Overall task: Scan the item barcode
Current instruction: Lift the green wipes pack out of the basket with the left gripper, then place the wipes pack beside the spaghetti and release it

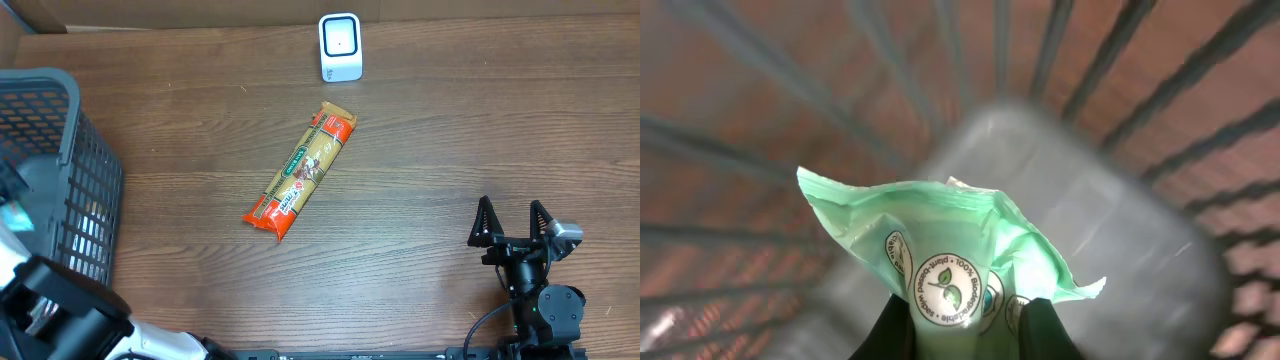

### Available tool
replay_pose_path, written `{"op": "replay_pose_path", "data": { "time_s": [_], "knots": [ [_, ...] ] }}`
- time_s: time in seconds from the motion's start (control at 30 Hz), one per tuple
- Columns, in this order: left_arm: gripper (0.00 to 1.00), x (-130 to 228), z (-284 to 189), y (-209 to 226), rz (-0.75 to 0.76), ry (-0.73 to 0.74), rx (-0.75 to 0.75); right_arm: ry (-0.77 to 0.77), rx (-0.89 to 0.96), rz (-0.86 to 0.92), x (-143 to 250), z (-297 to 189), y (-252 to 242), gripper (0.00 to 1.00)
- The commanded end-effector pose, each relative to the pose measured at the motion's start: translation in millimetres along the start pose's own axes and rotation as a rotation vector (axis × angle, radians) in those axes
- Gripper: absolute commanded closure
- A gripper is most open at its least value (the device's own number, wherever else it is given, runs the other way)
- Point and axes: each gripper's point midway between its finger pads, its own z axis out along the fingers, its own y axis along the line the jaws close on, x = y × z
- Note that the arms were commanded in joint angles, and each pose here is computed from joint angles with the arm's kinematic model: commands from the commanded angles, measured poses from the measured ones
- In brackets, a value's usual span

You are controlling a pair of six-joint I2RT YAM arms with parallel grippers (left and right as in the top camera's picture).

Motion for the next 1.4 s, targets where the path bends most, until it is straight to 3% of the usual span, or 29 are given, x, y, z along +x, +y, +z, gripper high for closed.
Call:
{"op": "replay_pose_path", "data": {
  "time_s": [0.0,0.1,0.23,0.4,0.5,0.93,1.13,1.37],
  "knots": [
    [0.96,-69,-83,-23,-0.102,-0.249,0.121,0.002,-0.005,-0.003,3,0,0,0.0],
    [0.96,-97,-137,-56,-0.139,-0.364,0.301,0.002,-0.005,-0.003,3,0,0,0.0],
    [0.96,-104,-215,-119,-0.074,-0.455,0.596,0.001,-0.005,-0.004,3,0,0,0.0],
    [0.96,-58,-288,-205,0.101,-0.41,0.845,0.002,-0.005,-0.004,3,0,0,0.0],
    [0.96,-23,-301,-247,0.237,-0.335,0.912,0.002,-0.005,-0.003,3,0,0,0.0],
    [0.96,132,-219,-342,0.607,0.14,0.653,0.002,-0.005,-0.004,3,0,0,0.0],
    [0.96,194,-146,-355,0.66,0.345,0.592,0.002,-0.005,-0.003,3,0,0,0.0],
    [0.96,252,-76,-360,0.702,0.472,0.549,0.002,-0.005,-0.003,3,0,0,0.0]
  ]
}}
